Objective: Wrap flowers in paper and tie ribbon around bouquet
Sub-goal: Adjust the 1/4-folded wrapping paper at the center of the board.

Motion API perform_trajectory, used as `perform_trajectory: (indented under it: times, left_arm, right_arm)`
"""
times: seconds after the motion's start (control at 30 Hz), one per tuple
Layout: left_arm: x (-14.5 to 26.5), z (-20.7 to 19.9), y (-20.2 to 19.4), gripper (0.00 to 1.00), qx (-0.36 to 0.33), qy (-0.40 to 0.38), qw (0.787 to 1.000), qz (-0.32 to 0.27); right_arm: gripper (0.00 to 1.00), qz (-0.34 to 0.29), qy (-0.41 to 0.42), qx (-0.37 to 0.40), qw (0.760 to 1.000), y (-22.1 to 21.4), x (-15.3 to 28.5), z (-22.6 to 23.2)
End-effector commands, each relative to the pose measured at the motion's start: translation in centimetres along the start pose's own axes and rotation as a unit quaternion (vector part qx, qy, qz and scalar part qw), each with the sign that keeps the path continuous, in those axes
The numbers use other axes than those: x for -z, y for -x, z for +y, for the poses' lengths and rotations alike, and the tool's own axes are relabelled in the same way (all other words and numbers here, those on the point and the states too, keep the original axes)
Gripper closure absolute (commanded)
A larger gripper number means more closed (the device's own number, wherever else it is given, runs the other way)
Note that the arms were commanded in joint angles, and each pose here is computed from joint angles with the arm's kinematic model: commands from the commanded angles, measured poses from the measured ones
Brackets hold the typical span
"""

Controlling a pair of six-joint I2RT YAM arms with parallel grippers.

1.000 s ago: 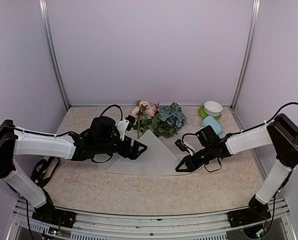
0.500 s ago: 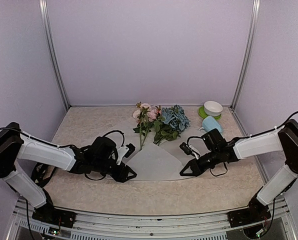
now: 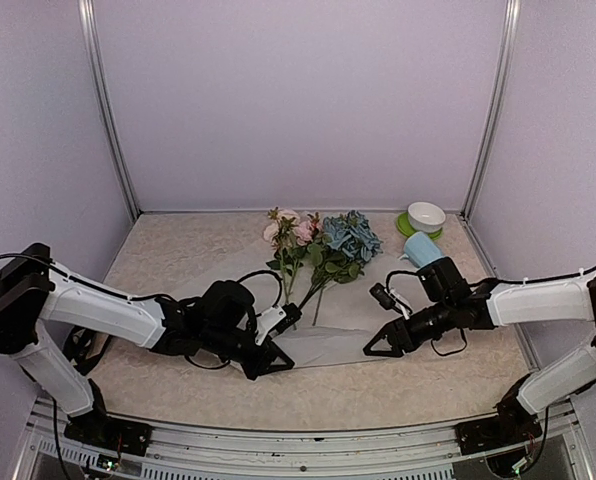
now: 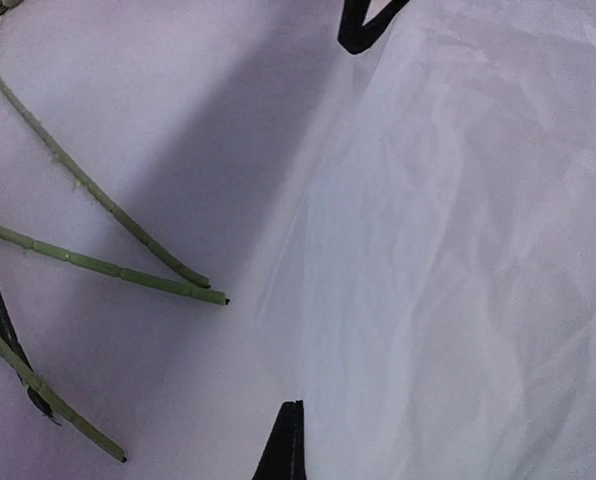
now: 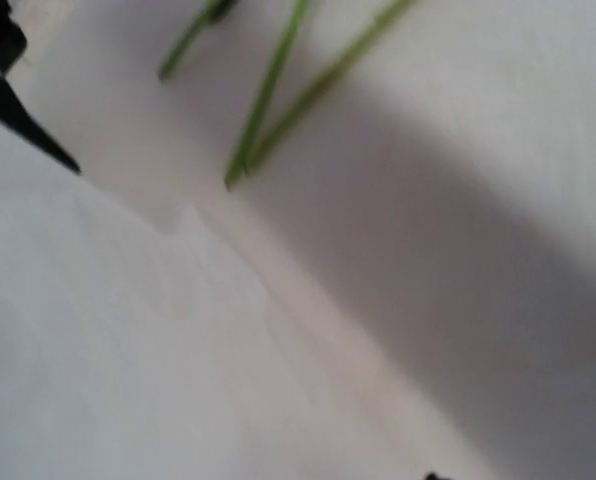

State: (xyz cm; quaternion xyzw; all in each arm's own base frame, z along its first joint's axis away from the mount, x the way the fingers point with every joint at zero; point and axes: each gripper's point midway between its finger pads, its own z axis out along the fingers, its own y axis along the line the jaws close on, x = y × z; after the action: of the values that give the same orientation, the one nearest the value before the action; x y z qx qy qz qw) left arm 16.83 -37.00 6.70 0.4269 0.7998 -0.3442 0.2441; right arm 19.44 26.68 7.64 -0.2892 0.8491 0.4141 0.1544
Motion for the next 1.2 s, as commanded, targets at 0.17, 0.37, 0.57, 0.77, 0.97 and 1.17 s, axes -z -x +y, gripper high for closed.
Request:
perform_trajectory:
  times: [0.17,0.37,0.57,0.77,0.97,1.17]
  left_arm:
    - [-1.7,-0.7,0.6,0.99,-0.044,-0.024,0.997,0.051]
    - [-2.3,-0.5,-0.8,0.94,-0.053,-0.034,0.994,0.085]
    - [-1.7,0.6,0.1,0.58,-0.056,-0.011,0.996,0.072]
    - [0.5,3.3,2.0,0.36,-0.028,0.034,0.999,0.027]
    - [0.5,7.5,-0.4,0.39,0.011,0.122,0.990,0.063]
    - [1.1,9.9,-2.0,0.38,0.046,0.175,0.981,0.073]
  right_arm:
    - [0.44,-0.018,0.009,0.062,0.998,1.4,-0.2,2.6]
    - [0.75,-0.035,0.009,0.070,0.997,1.9,-0.1,2.8]
    - [1.00,-0.017,-0.024,0.042,0.999,1.4,-1.0,0.9]
    - [1.00,-0.005,-0.036,0.013,0.999,1.4,-1.6,0.0]
    - [1.00,-0.003,-0.056,-0.003,0.998,1.9,-1.8,-1.2]
    - [1.00,-0.005,-0.076,-0.012,0.997,2.5,-1.7,-2.7]
